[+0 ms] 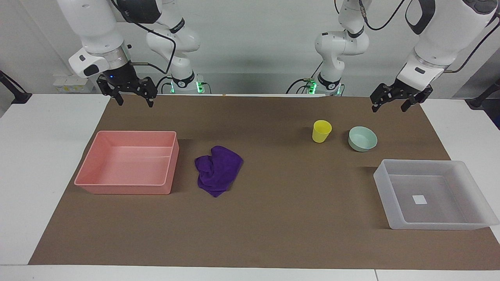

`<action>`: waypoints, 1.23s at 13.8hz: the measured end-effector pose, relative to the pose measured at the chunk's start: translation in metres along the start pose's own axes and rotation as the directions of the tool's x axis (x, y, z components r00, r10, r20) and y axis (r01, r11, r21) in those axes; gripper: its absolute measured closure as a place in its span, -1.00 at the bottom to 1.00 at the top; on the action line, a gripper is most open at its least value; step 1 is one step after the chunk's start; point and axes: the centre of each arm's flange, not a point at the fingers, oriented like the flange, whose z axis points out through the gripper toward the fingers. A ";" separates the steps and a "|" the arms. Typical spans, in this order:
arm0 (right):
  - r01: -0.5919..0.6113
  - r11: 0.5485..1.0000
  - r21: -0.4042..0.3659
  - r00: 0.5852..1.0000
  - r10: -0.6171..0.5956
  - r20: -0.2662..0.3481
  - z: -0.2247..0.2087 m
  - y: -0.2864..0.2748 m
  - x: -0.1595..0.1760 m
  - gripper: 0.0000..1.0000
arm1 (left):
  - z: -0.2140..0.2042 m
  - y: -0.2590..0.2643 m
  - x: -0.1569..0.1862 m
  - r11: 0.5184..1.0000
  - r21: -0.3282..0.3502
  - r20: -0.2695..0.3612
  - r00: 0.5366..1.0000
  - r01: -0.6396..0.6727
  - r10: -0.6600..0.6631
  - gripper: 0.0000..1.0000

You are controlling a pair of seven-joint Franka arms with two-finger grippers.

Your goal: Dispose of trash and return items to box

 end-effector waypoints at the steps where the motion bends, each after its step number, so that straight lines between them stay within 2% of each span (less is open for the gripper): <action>1: 0.002 1.000 0.001 1.000 -0.002 -0.015 0.007 -0.001 0.003 -1.00 | 0.000 -0.003 0.000 1.000 0.000 0.003 1.000 0.005 -0.005 -1.00; 6: 0.019 1.000 0.011 0.997 -0.018 -0.070 0.061 -0.034 0.016 -1.00 | 0.011 -0.016 -0.008 1.000 0.004 0.087 0.996 0.028 -0.028 -1.00; 8: 0.007 1.000 0.016 0.998 -0.005 -0.066 0.094 -0.068 0.016 -1.00 | 0.014 -0.024 -0.010 0.999 0.005 0.115 0.992 0.042 -0.042 -1.00; 10: 0.020 1.000 0.017 0.998 -0.019 -0.056 0.127 -0.108 0.014 -1.00 | 0.022 -0.053 -0.012 0.996 0.004 0.151 0.984 0.094 -0.094 -1.00; 14: 0.004 1.000 0.028 0.998 -0.003 -0.056 0.192 -0.160 0.020 -1.00 | 0.082 -0.170 -0.017 0.992 -0.051 0.232 0.968 0.114 -0.099 -1.00; 15: -0.012 0.999 0.030 0.998 0.014 -0.053 0.209 -0.170 0.019 -1.00 | 0.102 -0.187 -0.019 0.992 -0.063 0.238 0.966 0.113 -0.095 -1.00; 17: -0.023 0.999 0.037 0.998 0.025 -0.060 0.233 -0.185 0.017 -1.00 | 0.142 -0.190 -0.019 0.991 -0.079 0.233 0.969 0.106 -0.085 -1.00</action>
